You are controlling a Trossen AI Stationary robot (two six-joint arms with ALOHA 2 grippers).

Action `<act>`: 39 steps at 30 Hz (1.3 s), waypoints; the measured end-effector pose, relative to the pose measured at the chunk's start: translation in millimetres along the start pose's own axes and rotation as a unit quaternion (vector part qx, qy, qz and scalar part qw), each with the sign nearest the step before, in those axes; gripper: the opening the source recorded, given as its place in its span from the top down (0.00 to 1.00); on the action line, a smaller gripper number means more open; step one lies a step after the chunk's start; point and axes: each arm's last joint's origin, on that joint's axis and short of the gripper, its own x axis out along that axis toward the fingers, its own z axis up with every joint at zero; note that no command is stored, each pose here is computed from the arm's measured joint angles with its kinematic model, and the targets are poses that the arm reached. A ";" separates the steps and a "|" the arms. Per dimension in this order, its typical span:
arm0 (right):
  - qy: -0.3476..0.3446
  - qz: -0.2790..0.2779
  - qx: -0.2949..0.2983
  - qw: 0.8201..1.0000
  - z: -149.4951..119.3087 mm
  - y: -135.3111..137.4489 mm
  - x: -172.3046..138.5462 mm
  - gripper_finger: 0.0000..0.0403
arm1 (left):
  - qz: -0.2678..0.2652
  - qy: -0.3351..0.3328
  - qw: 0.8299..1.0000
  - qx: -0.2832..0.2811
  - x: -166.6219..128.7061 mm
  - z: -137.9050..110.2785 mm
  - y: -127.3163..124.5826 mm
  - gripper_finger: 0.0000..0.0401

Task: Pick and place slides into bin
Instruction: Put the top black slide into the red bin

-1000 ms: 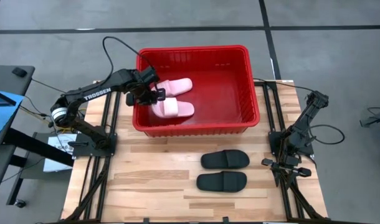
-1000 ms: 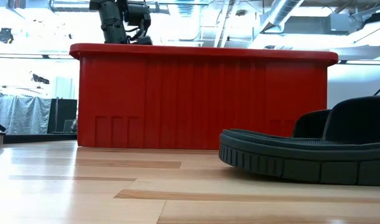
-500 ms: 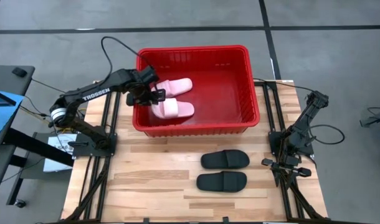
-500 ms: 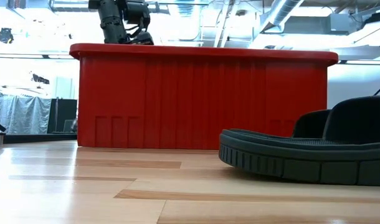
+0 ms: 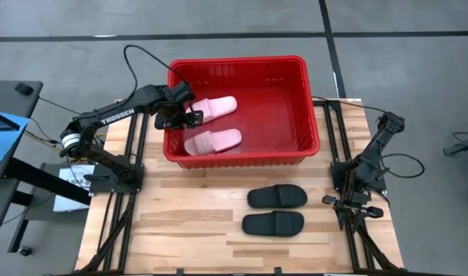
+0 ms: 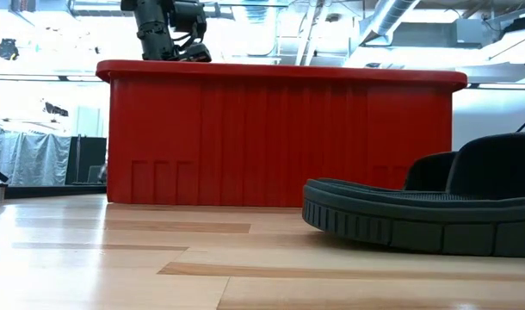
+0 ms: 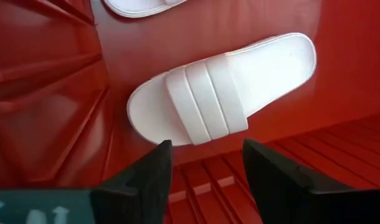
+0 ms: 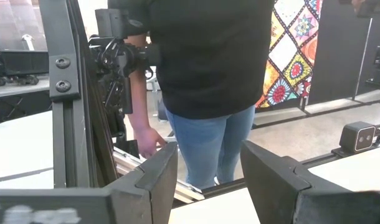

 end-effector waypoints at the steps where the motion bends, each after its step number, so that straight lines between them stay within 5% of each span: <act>1: 0.000 0.000 0.000 1.000 0.0 0.0 0.0 0.59 | 0.000 0.000 1.000 0.000 0.0 0.0 0.0 0.54; 13: 0.000 0.000 0.000 1.000 0.1 0.0 0.0 0.59 | 0.001 -0.017 0.999 0.046 -5.8 1.4 0.6 0.54; 19: 0.000 0.000 0.000 1.000 0.2 0.0 0.0 0.59 | -0.019 -0.158 0.981 0.114 -66.6 4.4 -4.9 0.54; 23: 0.000 0.000 0.000 1.000 0.2 0.0 0.0 0.59 | -0.045 -0.290 0.942 0.163 -127.6 -4.8 -0.9 0.54; 29: 0.000 0.000 0.000 1.000 0.0 0.0 0.0 0.59 | -0.146 -0.440 0.853 0.238 -204.3 -41.5 22.4 0.54; 34: 0.000 0.000 0.000 1.000 0.1 0.0 0.0 0.59 | -0.238 -0.481 0.786 0.307 -241.4 -70.6 48.5 0.54; 39: 0.000 0.000 0.000 1.000 0.2 0.0 0.0 0.59 | -0.298 -0.468 0.753 0.354 -252.6 -87.6 64.4 0.54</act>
